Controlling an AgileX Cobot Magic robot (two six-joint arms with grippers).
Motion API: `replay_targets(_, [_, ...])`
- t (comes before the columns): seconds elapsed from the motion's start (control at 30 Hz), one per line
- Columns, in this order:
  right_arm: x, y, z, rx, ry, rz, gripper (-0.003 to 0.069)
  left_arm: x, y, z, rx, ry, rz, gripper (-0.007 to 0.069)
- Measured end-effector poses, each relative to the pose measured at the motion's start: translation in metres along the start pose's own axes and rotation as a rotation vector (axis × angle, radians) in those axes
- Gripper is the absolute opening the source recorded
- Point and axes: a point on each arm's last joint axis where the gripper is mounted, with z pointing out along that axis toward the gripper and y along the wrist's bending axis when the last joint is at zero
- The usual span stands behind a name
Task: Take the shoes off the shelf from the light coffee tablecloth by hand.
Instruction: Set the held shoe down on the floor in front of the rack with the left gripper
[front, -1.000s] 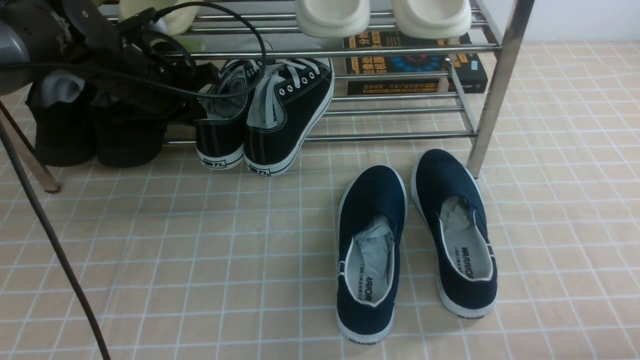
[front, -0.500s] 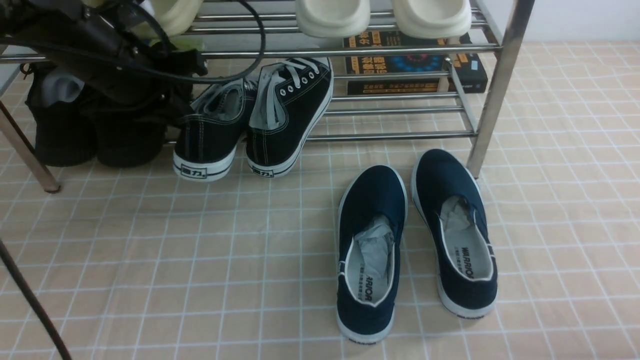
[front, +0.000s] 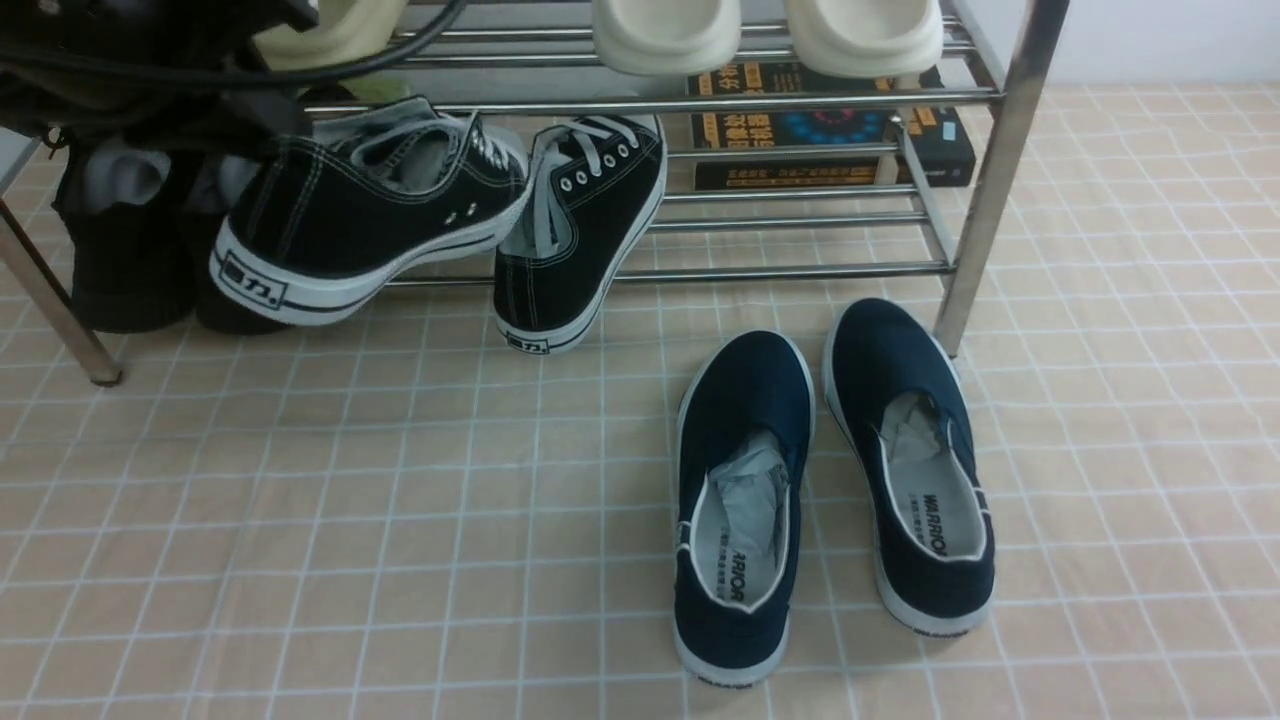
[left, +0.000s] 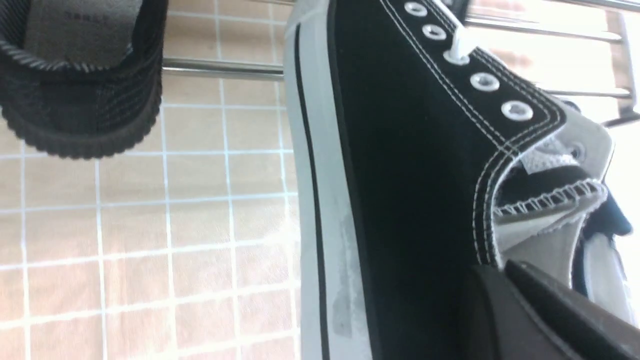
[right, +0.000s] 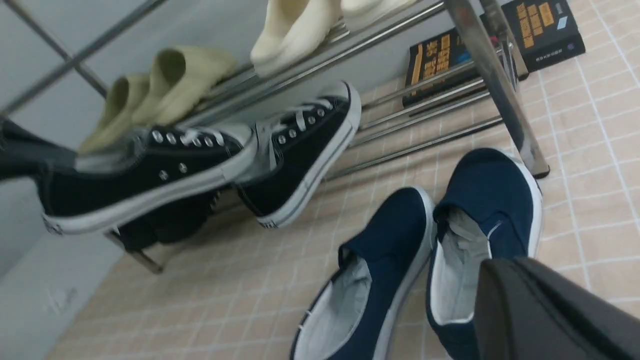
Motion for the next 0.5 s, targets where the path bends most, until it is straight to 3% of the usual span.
replay_targets(0.2, [-0.024,0.011,0.015,0.018,0.183,-0.139,0.0002,0.034,-0.002,-0.022,0.011,-0.018,-0.039,0.0021])
replay_targets(0.5, [-0.025,0.008,0.034,0.036,0.372,-0.154,0.0006,0.084,0.022,-0.017,-0.076,-0.161,-0.218,0.0021])
